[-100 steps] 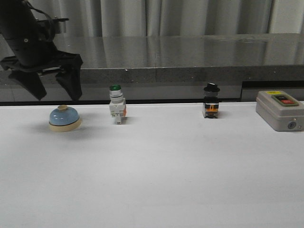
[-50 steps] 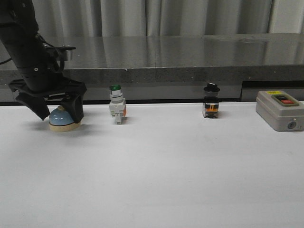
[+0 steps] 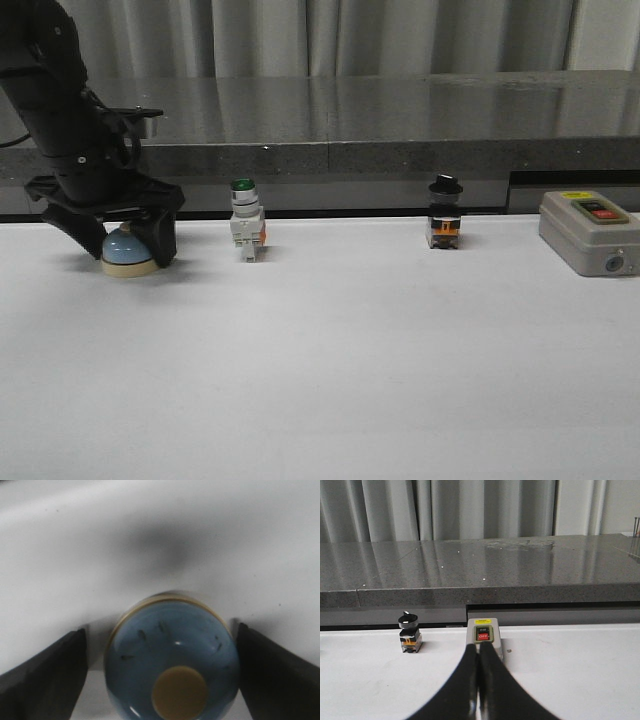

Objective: Place and press bell with both arms
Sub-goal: 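Lift the bell with the left gripper and carry it toward table center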

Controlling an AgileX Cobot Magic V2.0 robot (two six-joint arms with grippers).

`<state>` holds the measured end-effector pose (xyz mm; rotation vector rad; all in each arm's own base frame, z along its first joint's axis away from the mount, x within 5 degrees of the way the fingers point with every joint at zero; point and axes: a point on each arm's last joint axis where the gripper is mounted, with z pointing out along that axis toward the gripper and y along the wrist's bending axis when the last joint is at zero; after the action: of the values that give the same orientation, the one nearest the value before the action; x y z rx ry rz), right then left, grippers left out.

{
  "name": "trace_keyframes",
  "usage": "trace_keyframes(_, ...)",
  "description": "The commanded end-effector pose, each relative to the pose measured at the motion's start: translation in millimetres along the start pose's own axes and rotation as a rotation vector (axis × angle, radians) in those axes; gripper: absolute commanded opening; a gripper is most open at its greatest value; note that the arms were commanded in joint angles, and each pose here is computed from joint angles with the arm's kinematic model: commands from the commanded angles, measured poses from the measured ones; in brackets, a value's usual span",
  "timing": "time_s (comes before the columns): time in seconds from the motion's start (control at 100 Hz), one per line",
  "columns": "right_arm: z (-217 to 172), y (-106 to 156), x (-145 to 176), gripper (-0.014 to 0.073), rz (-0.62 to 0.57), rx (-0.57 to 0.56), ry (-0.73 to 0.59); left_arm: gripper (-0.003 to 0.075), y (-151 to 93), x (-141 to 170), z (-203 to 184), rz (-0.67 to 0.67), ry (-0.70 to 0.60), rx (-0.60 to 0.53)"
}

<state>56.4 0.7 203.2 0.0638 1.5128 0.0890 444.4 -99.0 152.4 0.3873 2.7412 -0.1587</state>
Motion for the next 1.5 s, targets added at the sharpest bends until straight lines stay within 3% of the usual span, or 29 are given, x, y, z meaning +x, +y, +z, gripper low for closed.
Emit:
trace_keyframes(0.0,-1,1,-8,-0.0068,-0.015,-0.012,-0.090,0.0527,-5,-17,-29,0.009,-0.113,-0.001)
trace_keyframes(0.3,-1,1,-8,-0.0068,-0.015,-0.012,-0.090,0.0333,-5,-17,-31,0.014,-0.117,-0.005)
trace_keyframes(0.58,-1,1,-8,-0.0068,-0.015,-0.012,-0.090,0.0330,-9,-23,-79,0.029,-0.183,-0.010)
trace_keyframes(0.72,-1,1,-8,-0.0068,-0.015,-0.012,-0.090,0.0330,-22,-23,-108,0.030,-0.217,0.025)
trace_keyframes(0.98,-1,1,-8,-0.0068,-0.015,-0.012,-0.090,0.0330,-76,-13,-117,0.162,-0.149,0.094)
trace_keyframes(1.2,-1,1,-8,-0.0068,-0.015,-0.012,-0.090,0.0330,-136,-5,-114,0.287,-0.171,0.157)
trace_keyframes(1.49,-1,1,-8,-0.0068,-0.015,-0.012,-0.090,0.0330,-183,13,-76,0.384,-0.089,0.198)
